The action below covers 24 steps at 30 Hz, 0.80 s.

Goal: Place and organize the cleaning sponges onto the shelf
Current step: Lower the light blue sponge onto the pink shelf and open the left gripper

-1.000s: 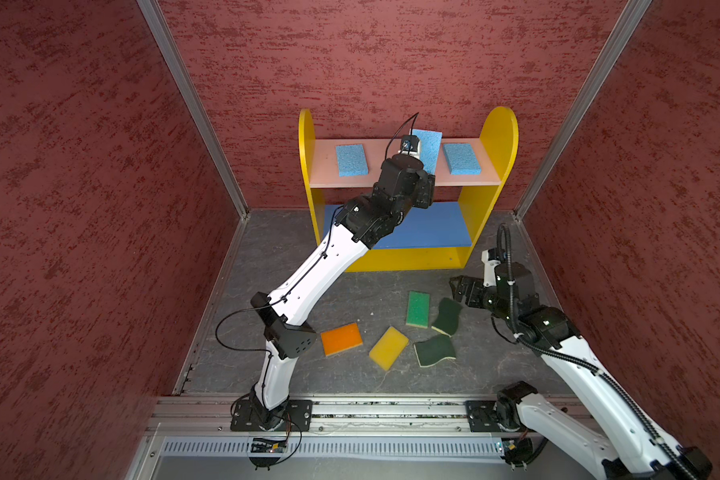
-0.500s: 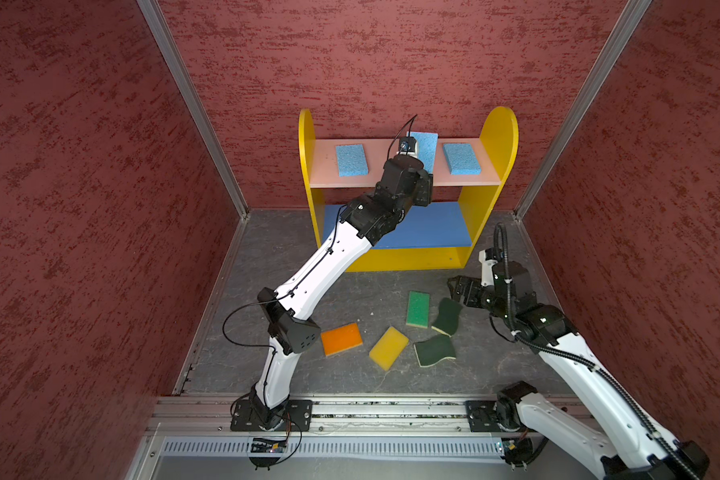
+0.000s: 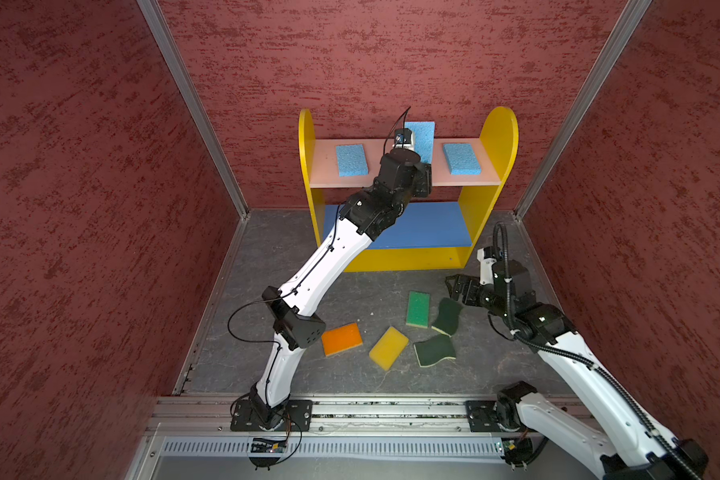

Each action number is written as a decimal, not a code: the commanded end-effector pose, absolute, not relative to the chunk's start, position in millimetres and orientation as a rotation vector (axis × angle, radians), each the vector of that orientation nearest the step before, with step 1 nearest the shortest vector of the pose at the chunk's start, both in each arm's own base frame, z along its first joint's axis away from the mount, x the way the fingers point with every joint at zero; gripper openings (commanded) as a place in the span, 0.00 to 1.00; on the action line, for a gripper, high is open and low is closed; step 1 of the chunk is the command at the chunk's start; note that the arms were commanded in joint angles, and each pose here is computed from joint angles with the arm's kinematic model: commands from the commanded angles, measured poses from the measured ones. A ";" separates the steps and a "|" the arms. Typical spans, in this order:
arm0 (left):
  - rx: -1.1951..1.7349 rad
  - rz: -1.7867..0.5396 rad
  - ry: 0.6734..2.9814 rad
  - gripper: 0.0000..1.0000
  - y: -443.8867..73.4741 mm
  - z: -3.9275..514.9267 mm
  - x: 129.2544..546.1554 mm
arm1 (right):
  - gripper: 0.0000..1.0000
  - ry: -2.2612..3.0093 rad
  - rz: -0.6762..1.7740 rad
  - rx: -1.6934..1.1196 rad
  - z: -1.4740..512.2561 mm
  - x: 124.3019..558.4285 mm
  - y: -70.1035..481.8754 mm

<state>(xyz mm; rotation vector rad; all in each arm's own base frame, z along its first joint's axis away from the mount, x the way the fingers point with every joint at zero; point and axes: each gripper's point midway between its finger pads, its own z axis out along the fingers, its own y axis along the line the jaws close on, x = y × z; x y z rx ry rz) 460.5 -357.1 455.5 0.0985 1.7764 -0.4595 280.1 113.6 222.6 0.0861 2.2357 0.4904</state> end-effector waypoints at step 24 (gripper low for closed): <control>-0.040 -0.374 1.767 0.74 -353.1 435.6 483.2 | 0.99 2.208 0.533 0.051 225.1 275.2 119.1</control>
